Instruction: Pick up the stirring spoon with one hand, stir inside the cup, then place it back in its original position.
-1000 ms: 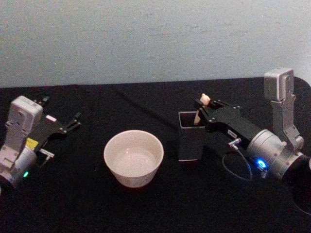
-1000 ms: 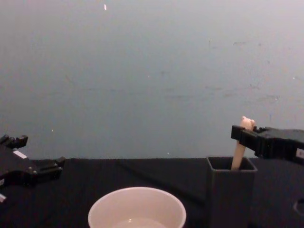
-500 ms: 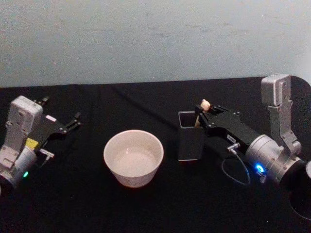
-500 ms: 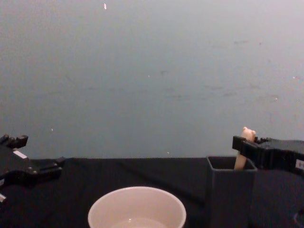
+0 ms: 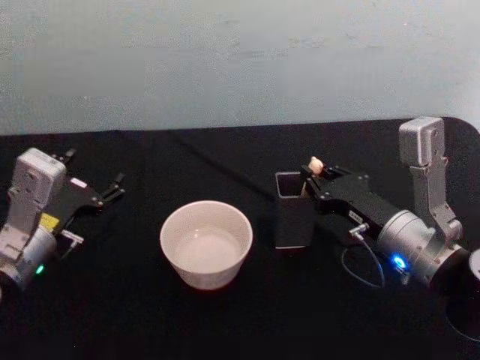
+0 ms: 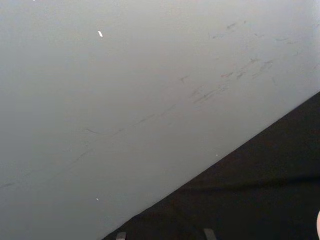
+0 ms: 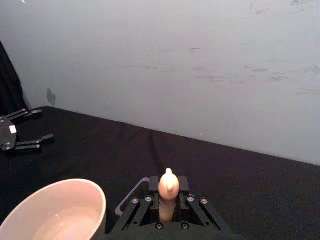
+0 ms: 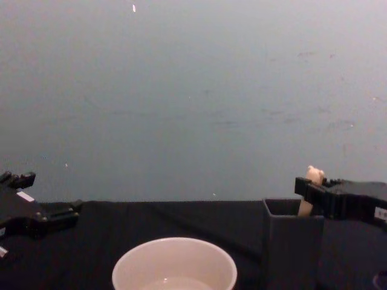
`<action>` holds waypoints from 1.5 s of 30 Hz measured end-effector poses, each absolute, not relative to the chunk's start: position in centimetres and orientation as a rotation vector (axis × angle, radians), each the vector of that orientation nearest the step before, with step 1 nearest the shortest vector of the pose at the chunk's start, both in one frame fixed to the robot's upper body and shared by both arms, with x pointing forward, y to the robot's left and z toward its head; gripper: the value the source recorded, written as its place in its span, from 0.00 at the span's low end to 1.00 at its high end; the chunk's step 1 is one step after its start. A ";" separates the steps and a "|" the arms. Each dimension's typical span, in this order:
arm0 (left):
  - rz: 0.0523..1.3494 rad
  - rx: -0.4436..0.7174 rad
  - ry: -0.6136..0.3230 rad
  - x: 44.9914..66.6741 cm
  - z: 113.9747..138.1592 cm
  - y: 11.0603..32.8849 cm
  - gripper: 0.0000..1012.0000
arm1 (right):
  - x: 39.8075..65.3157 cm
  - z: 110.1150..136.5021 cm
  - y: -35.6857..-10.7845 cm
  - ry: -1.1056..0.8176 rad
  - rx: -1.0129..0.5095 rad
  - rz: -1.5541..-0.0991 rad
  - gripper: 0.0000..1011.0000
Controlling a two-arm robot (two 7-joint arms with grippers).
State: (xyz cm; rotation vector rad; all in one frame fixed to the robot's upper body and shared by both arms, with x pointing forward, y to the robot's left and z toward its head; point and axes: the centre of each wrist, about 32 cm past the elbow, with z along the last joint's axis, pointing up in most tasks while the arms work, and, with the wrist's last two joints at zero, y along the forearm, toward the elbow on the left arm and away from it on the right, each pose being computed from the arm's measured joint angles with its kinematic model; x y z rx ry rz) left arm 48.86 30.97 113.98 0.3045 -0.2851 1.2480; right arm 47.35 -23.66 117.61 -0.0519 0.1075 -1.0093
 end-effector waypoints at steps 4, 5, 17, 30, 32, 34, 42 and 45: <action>1.248 0.304 -0.285 48.9 114.0 31.0 0.99 | 47.3 117.6 -23.7 0.107 -0.051 -1.009 0.21; 1.248 0.304 -0.285 48.9 114.0 31.0 0.99 | 47.3 117.6 -23.7 0.107 -0.051 -1.009 0.21; 1.248 0.304 -0.285 48.9 114.0 31.0 0.99 | 47.3 117.7 -23.7 0.107 -0.049 -1.008 0.57; 1.248 0.304 -0.285 48.9 114.0 31.0 0.99 | 47.3 117.7 -23.7 0.107 -0.048 -1.008 0.95; 1.248 0.304 -0.285 48.9 114.0 31.0 0.99 | 47.3 117.7 -23.7 0.107 -0.048 -1.007 0.99; 1.248 0.304 -0.285 48.9 114.0 31.0 0.99 | 47.3 117.7 -23.7 0.107 -0.048 -1.007 0.99; 1.248 0.304 -0.285 48.9 114.0 31.0 0.99 | 47.3 118.3 -24.0 0.099 -0.001 -0.998 0.99; 1.248 0.304 -0.285 48.9 114.0 31.0 0.99 | 47.3 119.2 -24.4 0.082 0.047 -1.008 0.99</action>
